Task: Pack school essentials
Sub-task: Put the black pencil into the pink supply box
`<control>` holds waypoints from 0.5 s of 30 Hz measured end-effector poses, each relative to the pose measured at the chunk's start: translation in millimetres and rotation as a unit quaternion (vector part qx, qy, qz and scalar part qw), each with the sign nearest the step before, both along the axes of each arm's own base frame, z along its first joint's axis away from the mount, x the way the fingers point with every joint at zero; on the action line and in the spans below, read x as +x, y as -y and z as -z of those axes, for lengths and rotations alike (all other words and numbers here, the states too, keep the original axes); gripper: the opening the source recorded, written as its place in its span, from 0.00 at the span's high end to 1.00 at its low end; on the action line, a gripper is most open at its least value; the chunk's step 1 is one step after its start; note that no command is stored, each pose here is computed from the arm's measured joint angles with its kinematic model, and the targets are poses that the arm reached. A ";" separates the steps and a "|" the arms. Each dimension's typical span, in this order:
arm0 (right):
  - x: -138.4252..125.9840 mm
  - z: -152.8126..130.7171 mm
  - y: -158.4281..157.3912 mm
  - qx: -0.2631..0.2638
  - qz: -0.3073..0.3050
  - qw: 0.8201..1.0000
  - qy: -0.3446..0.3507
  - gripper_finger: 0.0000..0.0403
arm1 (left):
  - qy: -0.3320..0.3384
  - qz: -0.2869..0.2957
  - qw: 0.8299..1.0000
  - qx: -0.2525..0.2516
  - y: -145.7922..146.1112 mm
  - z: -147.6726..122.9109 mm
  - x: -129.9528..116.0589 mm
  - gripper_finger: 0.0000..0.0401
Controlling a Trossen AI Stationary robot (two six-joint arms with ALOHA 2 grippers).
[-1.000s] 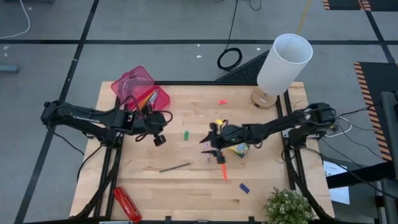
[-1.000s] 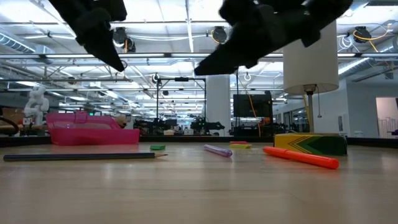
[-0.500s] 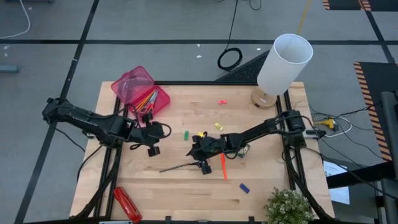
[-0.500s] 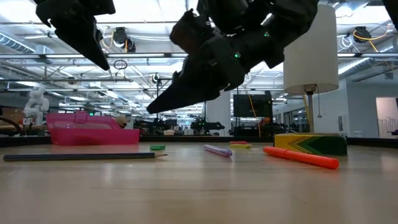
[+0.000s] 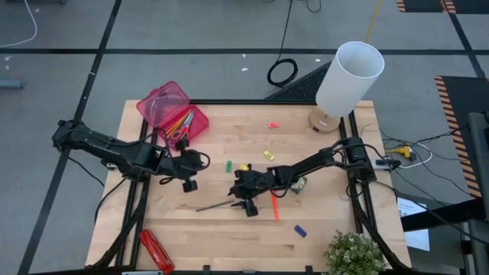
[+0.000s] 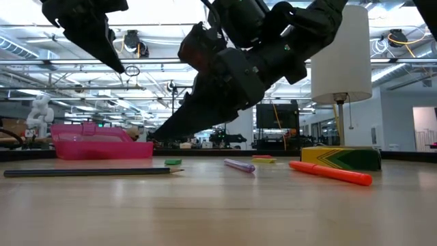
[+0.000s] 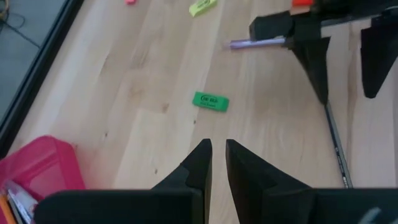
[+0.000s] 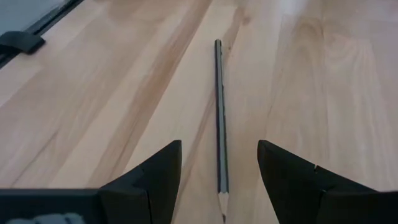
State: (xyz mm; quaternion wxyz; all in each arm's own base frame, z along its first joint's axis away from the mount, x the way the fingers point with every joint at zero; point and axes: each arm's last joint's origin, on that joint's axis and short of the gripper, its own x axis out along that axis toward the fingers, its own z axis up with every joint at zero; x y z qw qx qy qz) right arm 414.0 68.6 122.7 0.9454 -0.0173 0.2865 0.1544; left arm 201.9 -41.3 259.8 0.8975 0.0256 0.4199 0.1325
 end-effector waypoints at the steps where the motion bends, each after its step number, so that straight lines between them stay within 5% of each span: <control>1: 0.7 2.7 -1.1 0.000 -0.001 1.000 0.001 0.50 | 0.004 0.004 1.000 0.002 0.2 -0.6 0.9 0.88; 15: 7.7 28.8 -1.8 -0.013 -0.002 0.999 -0.038 0.53 | 0.009 0.020 1.000 0.014 0.2 -1.8 2.6 0.88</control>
